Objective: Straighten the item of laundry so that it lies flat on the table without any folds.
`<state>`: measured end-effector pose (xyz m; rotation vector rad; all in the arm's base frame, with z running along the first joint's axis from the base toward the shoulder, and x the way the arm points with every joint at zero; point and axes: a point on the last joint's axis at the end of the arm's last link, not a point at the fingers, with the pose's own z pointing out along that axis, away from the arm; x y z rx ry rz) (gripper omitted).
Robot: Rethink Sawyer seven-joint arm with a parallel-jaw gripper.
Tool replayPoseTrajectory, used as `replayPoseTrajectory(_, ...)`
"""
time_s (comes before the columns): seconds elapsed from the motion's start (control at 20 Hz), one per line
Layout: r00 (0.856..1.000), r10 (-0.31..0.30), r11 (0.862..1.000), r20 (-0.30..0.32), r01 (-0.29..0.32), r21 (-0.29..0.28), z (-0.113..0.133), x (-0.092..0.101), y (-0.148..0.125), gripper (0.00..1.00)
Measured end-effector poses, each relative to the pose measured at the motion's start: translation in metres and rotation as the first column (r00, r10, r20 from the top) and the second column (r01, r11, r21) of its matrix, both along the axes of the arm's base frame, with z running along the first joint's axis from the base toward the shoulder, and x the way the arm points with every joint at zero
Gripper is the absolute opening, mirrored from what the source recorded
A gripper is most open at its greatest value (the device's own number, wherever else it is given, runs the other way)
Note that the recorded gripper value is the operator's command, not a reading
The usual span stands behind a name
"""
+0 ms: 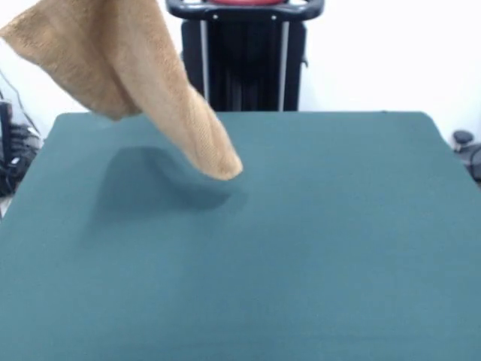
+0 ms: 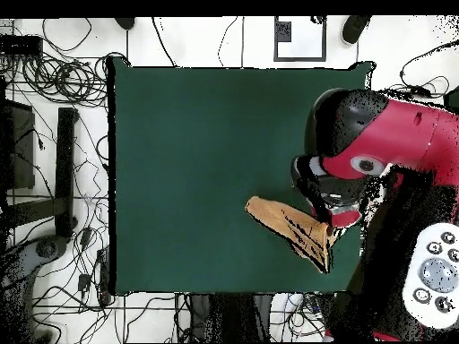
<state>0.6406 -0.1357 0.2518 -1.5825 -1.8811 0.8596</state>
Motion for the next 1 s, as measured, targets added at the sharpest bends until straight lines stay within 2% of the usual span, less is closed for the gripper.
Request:
replayPoseTrajectory(0.1, 1.0, 0.006, 1.0, 0.015, -0.006, -0.004, 0.001, 0.001, -0.001, 0.0)
replayPoseTrajectory(0.2, 0.995, 0.042, 0.999, 0.088, -0.04, -0.024, -0.002, 0.005, -0.006, 0.0)
replayPoseTrajectory(0.3, 0.976, 0.098, 0.994, 0.196, -0.088, -0.059, -0.007, 0.01, -0.014, 0.0)
replayPoseTrajectory(0.35, 0.945, 0.148, 0.988, 0.291, -0.126, -0.094, -0.012, 0.015, -0.022, 0.0)
replayPoseTrajectory(0.45, 0.888, 0.212, 0.975, 0.408, -0.166, -0.146, -0.017, 0.024, -0.033, 0.0)
replayPoseTrajectory(0.5, 0.843, 0.252, 0.965, 0.475, -0.186, -0.182, -0.019, 0.029, -0.041, 0.0)
replayPoseTrajectory(0.55, 0.819, 0.271, 0.96, 0.506, -0.194, -0.201, -0.02, 0.032, -0.046, 0.0)
replayPoseTrajectory(0.6, 0.787, 0.294, 0.953, 0.542, -0.202, -0.225, -0.02, 0.036, -0.051, 0.0)
replayPoseTrajectory(0.7, 0.705, 0.347, 0.935, 0.618, -0.215, -0.281, -0.019, 0.044, -0.063, 0.0)
replayPoseTrajectory(0.8, 0.606, 0.403, 0.913, 0.685, -0.22, -0.342, -0.013, 0.054, -0.073, 0.0)
replayPoseTrajectory(1.0, 0.496, 0.458, 0.888, 0.738, -0.216, -0.406, 0.003, 0.064, -0.08, 0.0)
